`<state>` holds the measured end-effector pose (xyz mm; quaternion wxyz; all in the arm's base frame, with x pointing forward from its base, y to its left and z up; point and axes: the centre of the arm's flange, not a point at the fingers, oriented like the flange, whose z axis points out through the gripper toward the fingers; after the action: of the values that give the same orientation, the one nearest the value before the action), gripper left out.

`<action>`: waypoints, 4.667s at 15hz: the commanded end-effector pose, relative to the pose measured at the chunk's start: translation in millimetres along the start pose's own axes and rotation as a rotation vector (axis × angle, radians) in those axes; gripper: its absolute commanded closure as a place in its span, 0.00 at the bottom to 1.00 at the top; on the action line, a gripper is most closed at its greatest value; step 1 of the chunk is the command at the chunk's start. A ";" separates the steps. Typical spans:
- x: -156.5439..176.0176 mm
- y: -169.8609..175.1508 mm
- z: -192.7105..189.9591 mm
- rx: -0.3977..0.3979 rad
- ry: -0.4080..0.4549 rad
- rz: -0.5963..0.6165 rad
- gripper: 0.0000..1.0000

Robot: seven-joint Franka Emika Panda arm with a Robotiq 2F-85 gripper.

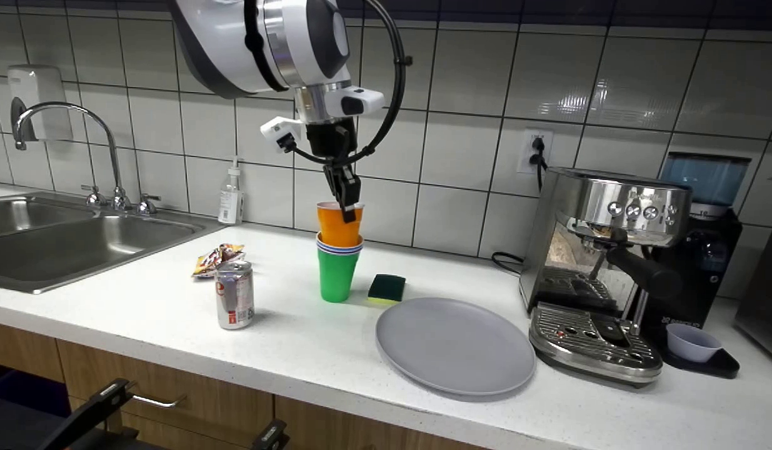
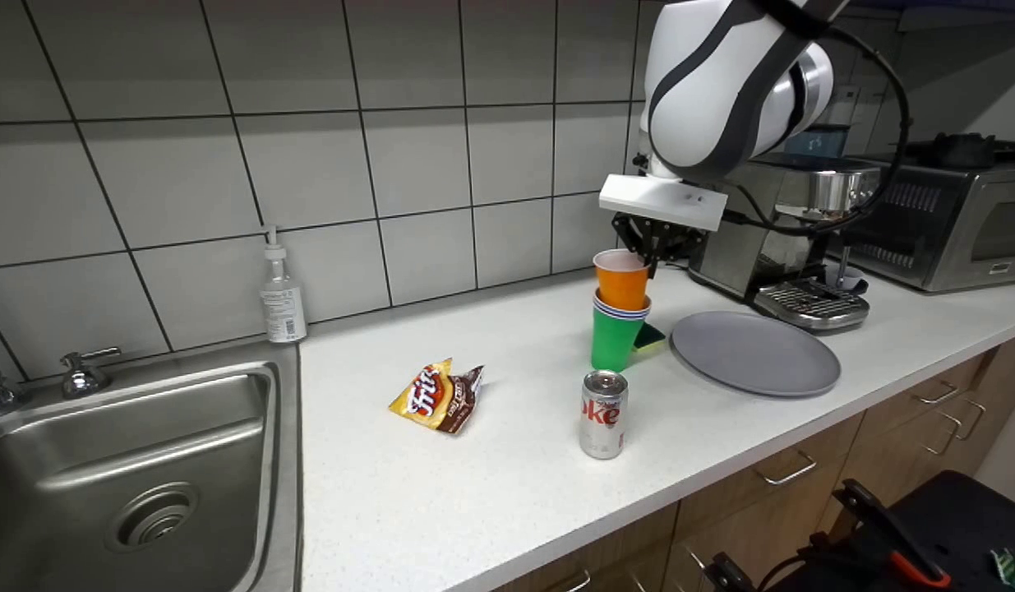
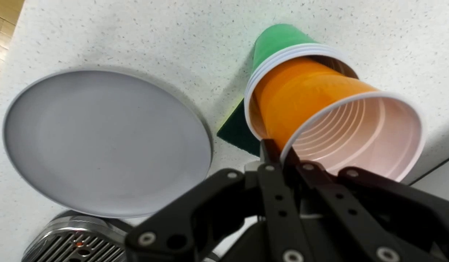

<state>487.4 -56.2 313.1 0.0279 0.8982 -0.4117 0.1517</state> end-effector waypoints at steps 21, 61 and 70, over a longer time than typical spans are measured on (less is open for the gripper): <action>0.7 -21.3 38.8 -0.019 0.014 0.045 0.99; -33.5 58.1 -63.3 0.011 -0.142 -0.586 0.00; -36.3 50.6 -54.0 -0.002 -0.145 -0.579 0.00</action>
<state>413.8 -53.6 350.1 0.0414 0.9867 -0.1392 0.0726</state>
